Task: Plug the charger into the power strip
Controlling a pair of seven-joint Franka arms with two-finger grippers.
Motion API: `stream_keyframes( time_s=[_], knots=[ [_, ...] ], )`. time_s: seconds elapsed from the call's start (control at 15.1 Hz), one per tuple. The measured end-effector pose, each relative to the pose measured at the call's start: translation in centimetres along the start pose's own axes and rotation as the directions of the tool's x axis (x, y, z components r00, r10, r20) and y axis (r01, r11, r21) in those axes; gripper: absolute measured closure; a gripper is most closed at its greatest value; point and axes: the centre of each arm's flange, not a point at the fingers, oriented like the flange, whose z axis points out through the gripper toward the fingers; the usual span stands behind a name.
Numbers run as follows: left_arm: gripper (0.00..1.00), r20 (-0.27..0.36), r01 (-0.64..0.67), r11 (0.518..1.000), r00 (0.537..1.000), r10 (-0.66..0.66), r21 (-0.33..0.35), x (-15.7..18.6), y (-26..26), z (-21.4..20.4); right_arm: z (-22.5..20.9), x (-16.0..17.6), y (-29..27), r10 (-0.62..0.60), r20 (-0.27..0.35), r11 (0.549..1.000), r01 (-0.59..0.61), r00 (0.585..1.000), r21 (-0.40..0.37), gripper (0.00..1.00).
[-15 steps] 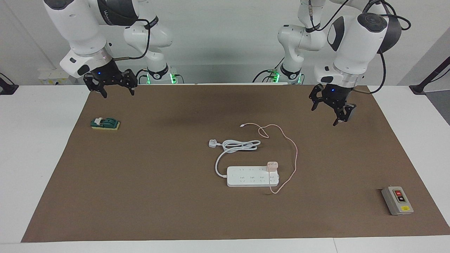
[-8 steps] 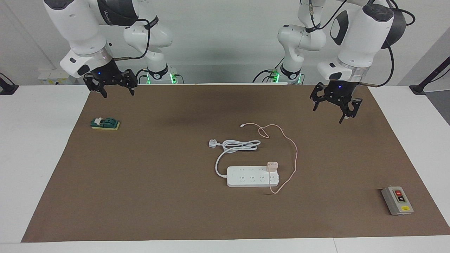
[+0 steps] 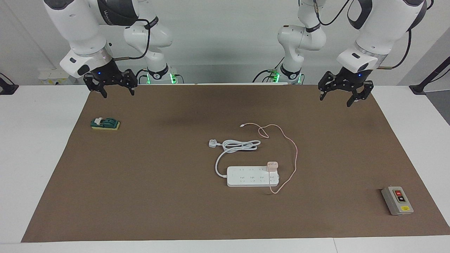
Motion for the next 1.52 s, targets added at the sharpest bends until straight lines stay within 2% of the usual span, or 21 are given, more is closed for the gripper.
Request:
stream_keyframes(
  time_s=[0.53,0.86,1.19,1.52],
  knots=[
    [0.00,0.045,0.111,0.994,0.993,-0.111,0.001,-1.0,-2.6,-1.4,0.0,0.0,0.0,0.000,0.000,1.000,0.000,1.000,0.000,0.00],
    [0.00,0.026,0.168,0.986,0.986,-0.167,0.001,-1.8,-5.5,-2.2,0.0,0.0,0.0,0.000,0.000,1.000,0.000,1.000,0.000,0.00],
    [0.00,-0.027,0.172,0.985,0.985,-0.171,0.007,-1.3,-5.9,-2.6,0.0,0.0,0.0,0.000,0.000,1.000,0.000,1.000,0.000,0.00],
    [0.00,0.030,0.140,0.990,0.990,-0.141,0.031,-1.4,-4.7,-0.1,0.0,0.0,0.0,0.000,0.000,1.000,0.000,1.000,0.000,0.00]
  ],
)
